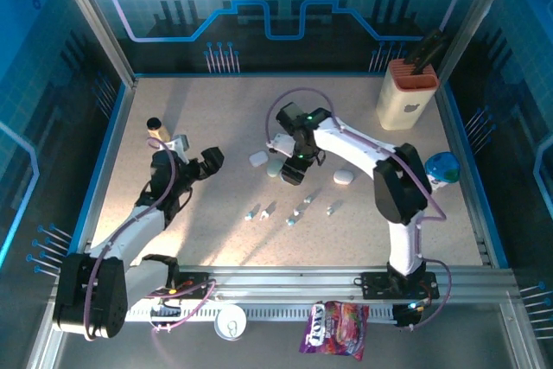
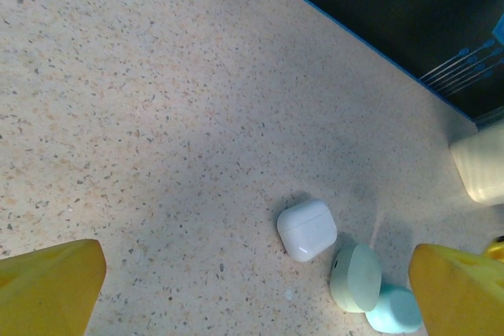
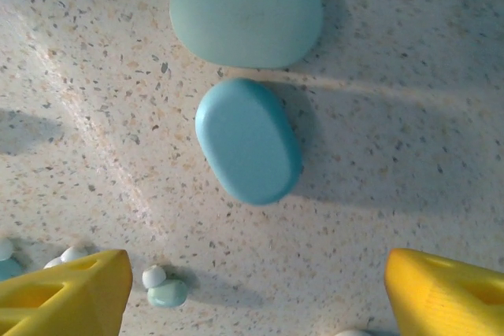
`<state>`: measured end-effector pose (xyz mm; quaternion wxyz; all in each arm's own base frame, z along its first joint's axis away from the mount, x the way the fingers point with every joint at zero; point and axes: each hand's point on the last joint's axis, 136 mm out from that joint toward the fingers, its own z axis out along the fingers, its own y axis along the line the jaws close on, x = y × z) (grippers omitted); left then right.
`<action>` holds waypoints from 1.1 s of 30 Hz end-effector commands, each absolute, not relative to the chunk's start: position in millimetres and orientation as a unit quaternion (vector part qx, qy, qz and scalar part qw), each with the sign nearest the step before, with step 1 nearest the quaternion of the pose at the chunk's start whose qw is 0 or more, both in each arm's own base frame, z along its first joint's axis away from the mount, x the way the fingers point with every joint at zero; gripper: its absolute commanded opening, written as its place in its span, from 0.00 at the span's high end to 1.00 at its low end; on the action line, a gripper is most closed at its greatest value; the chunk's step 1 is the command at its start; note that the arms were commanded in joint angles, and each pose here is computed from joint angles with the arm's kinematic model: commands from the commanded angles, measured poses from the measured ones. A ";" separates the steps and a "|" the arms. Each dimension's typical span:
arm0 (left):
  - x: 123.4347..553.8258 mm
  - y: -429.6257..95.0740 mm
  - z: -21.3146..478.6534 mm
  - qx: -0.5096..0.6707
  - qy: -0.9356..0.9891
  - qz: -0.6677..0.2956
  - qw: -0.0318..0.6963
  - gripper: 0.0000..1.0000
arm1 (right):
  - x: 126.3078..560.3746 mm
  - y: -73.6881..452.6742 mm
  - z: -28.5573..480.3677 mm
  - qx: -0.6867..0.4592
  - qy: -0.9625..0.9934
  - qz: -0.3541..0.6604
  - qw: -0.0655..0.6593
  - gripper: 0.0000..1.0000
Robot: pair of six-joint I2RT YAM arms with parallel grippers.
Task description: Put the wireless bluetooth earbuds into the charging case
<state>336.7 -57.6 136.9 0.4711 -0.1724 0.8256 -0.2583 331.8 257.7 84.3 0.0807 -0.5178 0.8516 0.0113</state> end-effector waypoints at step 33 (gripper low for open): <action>335.0 -58.2 136.9 -0.170 0.830 -0.269 0.459 0.01 | 327.9 274.0 17.0 -0.586 0.810 0.030 -0.005 0.64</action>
